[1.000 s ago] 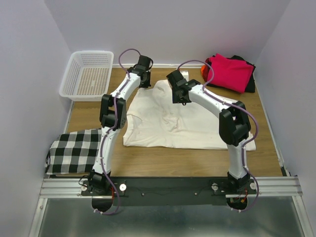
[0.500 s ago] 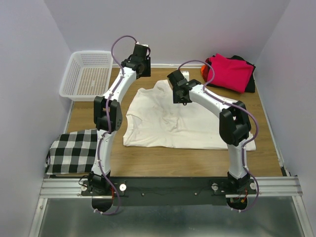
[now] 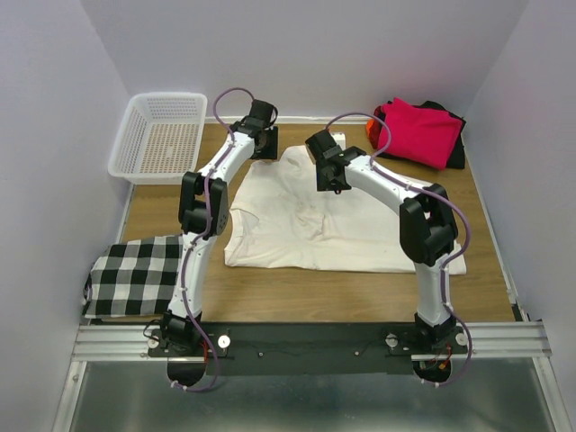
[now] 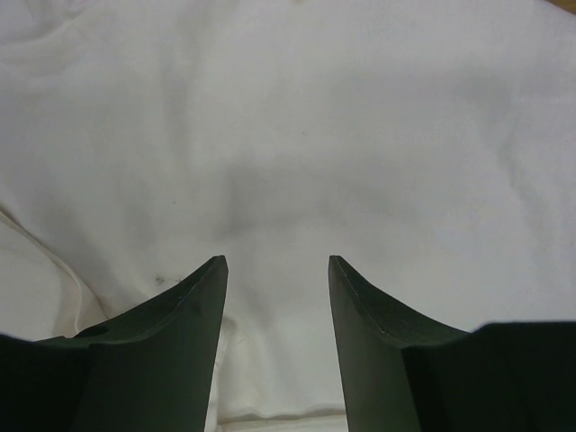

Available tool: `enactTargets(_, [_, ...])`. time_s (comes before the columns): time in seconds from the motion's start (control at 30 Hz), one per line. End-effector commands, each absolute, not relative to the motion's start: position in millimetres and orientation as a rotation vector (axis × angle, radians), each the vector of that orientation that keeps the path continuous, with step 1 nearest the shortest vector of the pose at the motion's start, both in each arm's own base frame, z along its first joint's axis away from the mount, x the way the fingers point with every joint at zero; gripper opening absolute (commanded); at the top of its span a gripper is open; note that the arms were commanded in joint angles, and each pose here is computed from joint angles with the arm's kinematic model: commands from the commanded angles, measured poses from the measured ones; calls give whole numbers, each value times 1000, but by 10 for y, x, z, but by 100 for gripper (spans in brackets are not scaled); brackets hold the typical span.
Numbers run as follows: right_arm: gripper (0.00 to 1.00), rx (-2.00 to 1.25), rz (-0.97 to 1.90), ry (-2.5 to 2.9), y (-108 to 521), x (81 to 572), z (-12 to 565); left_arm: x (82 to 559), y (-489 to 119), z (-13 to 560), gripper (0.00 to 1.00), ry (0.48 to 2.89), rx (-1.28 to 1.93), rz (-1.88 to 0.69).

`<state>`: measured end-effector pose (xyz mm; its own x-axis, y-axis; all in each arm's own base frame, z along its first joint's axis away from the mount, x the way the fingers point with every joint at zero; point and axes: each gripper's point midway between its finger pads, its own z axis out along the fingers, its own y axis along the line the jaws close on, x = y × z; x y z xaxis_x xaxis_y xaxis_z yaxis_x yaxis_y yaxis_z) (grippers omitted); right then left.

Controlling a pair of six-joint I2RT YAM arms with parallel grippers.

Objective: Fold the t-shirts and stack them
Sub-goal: Grap the side of the flattened tshirt furthest away from the robot with both arms

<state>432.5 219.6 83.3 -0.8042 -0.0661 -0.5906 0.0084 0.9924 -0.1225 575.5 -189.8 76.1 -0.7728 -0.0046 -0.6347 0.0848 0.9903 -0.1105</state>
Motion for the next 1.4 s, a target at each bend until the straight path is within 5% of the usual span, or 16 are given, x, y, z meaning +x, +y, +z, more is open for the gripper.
enactTargets(0.0, [57, -34, -149, 2472, 2159, 4331, 993, 5544, -1825, 339, 59, 2569, 62, -149])
enactTargets(0.23, [57, -31, -150, 2468, 2155, 4348, 994, 5437, -1805, 172, 59, 2624, 77, -140])
enactTargets(0.3, [57, -29, -148, 2468, 2153, 4354, 998, 5408, -1792, 118, 52, 2639, 79, -132])
enactTargets(0.33, [57, -26, -153, 2471, 2139, 4360, 977, 5395, -1791, 102, 47, 2645, 80, -132])
enactTargets(0.43, [57, -25, -152, 2472, 2137, 4365, 971, 5351, -1770, 98, 0, 2658, 80, -124])
enactTargets(1.13, [57, -27, -150, 2480, 2133, 4378, 940, 5588, -1761, 1759, 0, 2315, 23, -186])
enactTargets(1.37, [57, -19, -167, 2463, 2092, 4392, 995, 5394, -1775, 1906, 0, 2309, 52, -225])
